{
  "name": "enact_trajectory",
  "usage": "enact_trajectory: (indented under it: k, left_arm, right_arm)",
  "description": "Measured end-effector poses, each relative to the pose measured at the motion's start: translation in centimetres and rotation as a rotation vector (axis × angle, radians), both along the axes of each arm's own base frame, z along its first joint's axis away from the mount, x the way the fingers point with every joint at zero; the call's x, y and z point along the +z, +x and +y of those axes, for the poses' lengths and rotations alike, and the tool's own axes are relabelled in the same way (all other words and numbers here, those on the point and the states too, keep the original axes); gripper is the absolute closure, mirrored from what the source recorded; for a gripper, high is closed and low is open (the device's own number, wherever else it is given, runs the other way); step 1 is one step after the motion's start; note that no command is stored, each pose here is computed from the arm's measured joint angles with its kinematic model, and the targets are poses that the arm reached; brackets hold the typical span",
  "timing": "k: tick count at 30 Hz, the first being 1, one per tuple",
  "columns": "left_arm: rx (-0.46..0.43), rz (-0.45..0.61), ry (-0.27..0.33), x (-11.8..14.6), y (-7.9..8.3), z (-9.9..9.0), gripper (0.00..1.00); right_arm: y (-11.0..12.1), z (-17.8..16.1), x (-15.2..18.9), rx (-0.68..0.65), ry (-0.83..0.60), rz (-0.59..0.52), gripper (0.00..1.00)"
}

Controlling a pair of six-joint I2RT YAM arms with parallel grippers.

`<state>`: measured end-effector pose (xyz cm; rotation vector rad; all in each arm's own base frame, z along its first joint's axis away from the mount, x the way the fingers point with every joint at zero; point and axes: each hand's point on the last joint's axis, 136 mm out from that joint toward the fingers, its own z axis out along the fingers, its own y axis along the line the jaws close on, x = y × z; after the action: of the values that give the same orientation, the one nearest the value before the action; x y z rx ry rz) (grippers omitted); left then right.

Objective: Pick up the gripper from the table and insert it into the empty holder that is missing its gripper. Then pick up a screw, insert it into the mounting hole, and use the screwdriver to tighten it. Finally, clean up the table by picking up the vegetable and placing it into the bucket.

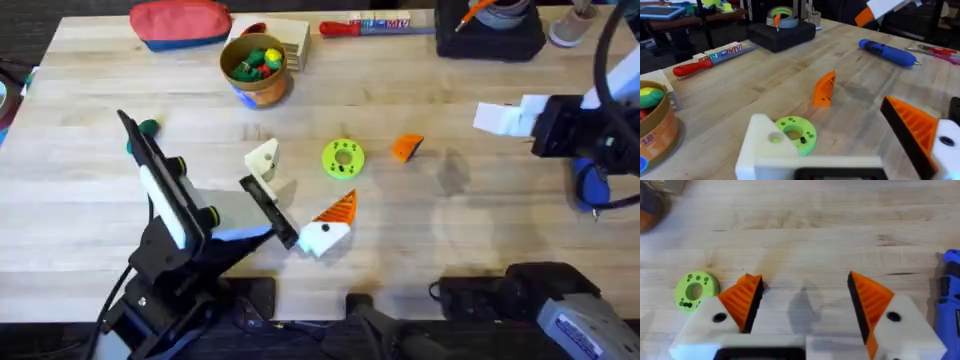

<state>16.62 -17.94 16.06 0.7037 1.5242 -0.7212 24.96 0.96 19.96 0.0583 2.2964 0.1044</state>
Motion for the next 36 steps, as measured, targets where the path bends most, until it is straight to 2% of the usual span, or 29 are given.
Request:
enact_trajectory:
  k: [5,15,21,25,28,29,30,33,36]
  left_arm:
    - [0.000,0.000,0.000,0.0,0.0,0.0,0.012]
    - [0.000,0.000,0.000,0.0,0.0,0.0,0.013]
    - [0.000,0.000,0.000,0.0,0.0,0.0,0.013]
    - [0.000,0.000,0.000,0.0,0.0,0.0,0.016]
    - [0.000,0.000,0.000,0.0,0.0,0.0,0.013]
    - [0.000,0.000,0.000,0.0,0.0,0.0,0.013]
    - [0.000,0.000,0.000,0.0,0.0,0.0,0.013]
    - [0.000,0.000,0.000,0.0,0.0,0.0,0.013]
    - [0.000,0.000,0.000,0.0,0.0,0.0,0.013]
  right_arm:
    - [0.9,1.4,0.5,0.076,0.037,-0.028,0.010]
    - [1.2,7.0,-5.4,0.338,0.051,0.219,0.010]
    - [0.6,9.5,-7.2,0.538,-0.046,0.259,0.010]
    - [0.9,10.6,-8.5,0.614,-0.129,0.277,0.011]
    - [1.1,10.9,-9.7,0.639,-0.163,0.307,0.126]
    - [1.3,10.7,-10.7,0.638,-0.179,0.335,0.297]
    - [1.3,10.7,-10.9,0.637,-0.183,0.342,0.340]
    - [1.5,10.6,-11.1,0.640,-0.193,0.343,0.571]
    - [1.7,10.6,-11.0,0.638,-0.197,0.333,0.624]
